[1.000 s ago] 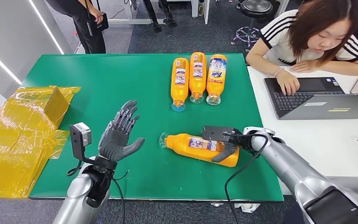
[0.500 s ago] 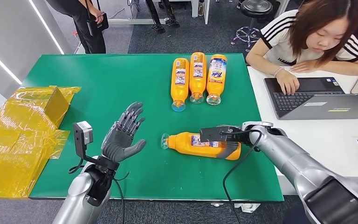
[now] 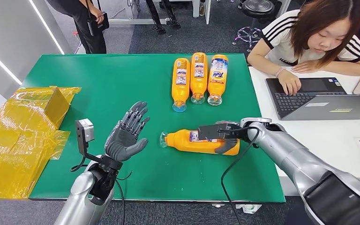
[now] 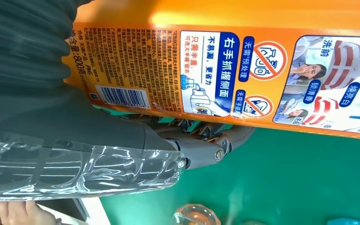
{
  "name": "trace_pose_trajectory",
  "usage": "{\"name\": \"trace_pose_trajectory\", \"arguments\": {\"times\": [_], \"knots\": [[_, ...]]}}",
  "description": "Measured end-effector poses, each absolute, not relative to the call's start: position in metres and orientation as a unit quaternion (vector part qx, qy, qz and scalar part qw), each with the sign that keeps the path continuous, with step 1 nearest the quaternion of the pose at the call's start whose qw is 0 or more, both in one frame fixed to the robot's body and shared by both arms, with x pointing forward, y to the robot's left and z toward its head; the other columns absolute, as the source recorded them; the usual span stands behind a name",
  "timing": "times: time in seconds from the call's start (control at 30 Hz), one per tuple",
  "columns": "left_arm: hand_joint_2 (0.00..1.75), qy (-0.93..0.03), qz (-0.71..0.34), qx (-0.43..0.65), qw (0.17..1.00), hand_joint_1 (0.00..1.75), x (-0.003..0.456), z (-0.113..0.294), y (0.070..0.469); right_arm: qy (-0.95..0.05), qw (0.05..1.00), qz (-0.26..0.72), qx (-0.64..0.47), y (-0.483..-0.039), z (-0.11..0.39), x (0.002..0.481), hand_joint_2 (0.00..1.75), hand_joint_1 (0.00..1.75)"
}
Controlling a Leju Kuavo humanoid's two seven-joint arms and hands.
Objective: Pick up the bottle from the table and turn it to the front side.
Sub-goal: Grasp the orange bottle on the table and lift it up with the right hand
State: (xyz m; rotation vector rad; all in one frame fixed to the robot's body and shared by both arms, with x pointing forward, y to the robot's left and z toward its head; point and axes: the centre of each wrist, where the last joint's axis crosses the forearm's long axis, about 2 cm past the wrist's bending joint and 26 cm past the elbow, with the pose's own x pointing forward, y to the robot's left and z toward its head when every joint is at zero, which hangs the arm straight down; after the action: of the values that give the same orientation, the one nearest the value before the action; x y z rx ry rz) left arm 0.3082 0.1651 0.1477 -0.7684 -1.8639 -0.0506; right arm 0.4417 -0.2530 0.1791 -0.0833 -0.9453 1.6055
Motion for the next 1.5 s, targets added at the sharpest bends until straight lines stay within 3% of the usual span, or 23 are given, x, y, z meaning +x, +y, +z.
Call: {"name": "trace_pose_trajectory", "arguments": {"times": [0.33, 0.6, 0.97, 1.13, 1.5], "knots": [[1.75, -0.788, -0.029, -0.311, 0.531, 0.00, 0.307, 0.146, 0.164, -0.474, 0.597, 0.647, -0.025, -0.255, 0.171, 0.438, 1.75, 1.75], [1.75, -0.834, -0.040, -0.195, 0.514, 0.00, 0.300, 0.138, 0.171, -0.589, 0.656, 0.450, 0.139, -0.274, 0.106, 0.381, 1.75, 1.75], [1.75, -0.881, -0.052, -0.062, 0.467, 0.00, 0.283, 0.133, 0.180, -0.647, 0.684, 0.278, 0.189, -0.282, 0.063, 0.305, 1.75, 1.75], [1.75, -0.878, -0.049, -0.068, 0.472, 0.00, 0.279, 0.133, 0.180, -0.668, 0.682, 0.238, 0.180, -0.283, 0.061, 0.285, 1.75, 1.75], [1.75, -0.842, -0.049, -0.188, 0.504, 0.00, 0.285, 0.137, 0.178, -0.750, 0.606, 0.190, 0.183, -0.276, 0.086, 0.272, 1.75, 1.75]]}}
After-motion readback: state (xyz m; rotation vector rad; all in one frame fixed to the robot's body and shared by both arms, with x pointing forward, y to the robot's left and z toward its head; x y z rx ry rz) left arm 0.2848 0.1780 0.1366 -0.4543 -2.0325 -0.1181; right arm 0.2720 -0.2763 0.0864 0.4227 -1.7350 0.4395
